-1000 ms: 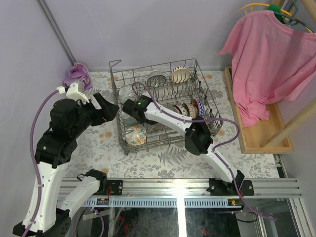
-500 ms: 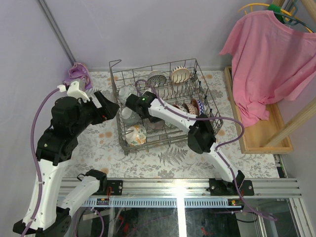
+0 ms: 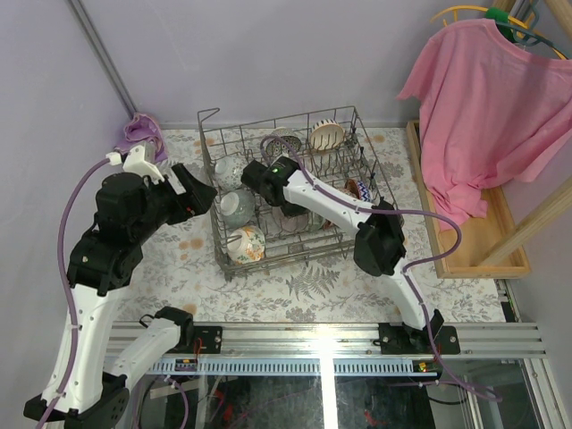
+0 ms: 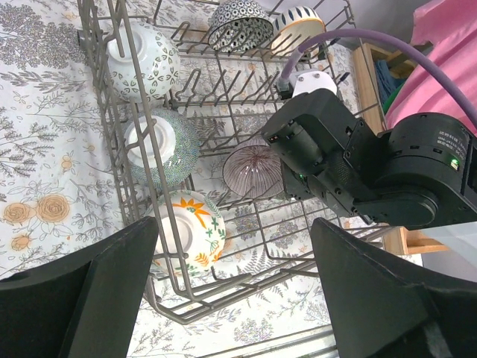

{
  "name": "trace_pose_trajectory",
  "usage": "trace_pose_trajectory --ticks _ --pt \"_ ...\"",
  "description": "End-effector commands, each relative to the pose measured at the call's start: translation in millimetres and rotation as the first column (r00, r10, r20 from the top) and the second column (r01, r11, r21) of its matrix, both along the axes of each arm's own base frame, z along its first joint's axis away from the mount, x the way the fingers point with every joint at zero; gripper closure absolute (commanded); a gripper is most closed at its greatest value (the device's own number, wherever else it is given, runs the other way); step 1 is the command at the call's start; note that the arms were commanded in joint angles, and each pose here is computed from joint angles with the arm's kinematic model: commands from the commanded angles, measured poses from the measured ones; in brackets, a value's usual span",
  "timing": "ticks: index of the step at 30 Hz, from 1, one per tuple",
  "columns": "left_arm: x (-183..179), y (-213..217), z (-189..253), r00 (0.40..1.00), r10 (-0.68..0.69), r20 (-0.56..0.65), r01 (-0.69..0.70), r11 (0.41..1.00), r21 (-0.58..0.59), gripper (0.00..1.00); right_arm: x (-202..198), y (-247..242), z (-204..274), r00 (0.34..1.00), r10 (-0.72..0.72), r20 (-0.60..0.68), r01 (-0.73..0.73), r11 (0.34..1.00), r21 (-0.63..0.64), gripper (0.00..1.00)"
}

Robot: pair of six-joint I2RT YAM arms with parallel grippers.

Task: Load the bowls into the dish rack
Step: Adjust the dish rack at the center of the board.

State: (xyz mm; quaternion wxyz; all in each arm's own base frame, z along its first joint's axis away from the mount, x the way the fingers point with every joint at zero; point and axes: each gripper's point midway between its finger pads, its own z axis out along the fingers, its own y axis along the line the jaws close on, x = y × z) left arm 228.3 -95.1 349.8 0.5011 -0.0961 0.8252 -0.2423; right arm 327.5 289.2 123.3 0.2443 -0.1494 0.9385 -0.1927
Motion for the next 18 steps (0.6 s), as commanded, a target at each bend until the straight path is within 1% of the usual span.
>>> trace_pose_trajectory --ticks 1,8,10,18 --pt "4 -4 3 1.0 -0.011 0.01 0.011 1.0 -0.017 0.17 -3 -10 23 1.0 0.002 0.019 -0.003 1.0 0.03 0.99" --pt "7 -7 1 1.0 -0.015 0.003 0.016 1.0 -0.022 0.17 -4 -21 27 0.999 -0.014 0.031 0.014 1.0 -0.006 0.98" --pt "8 -7 0 1.0 -0.015 0.003 0.015 1.0 -0.023 0.17 -2 -24 30 0.999 -0.022 0.046 0.023 0.999 -0.023 1.0" --pt "9 -7 -1 1.0 -0.015 0.0 0.015 1.0 -0.019 0.17 2 -38 41 0.993 -0.061 0.105 0.071 0.993 -0.09 1.0"
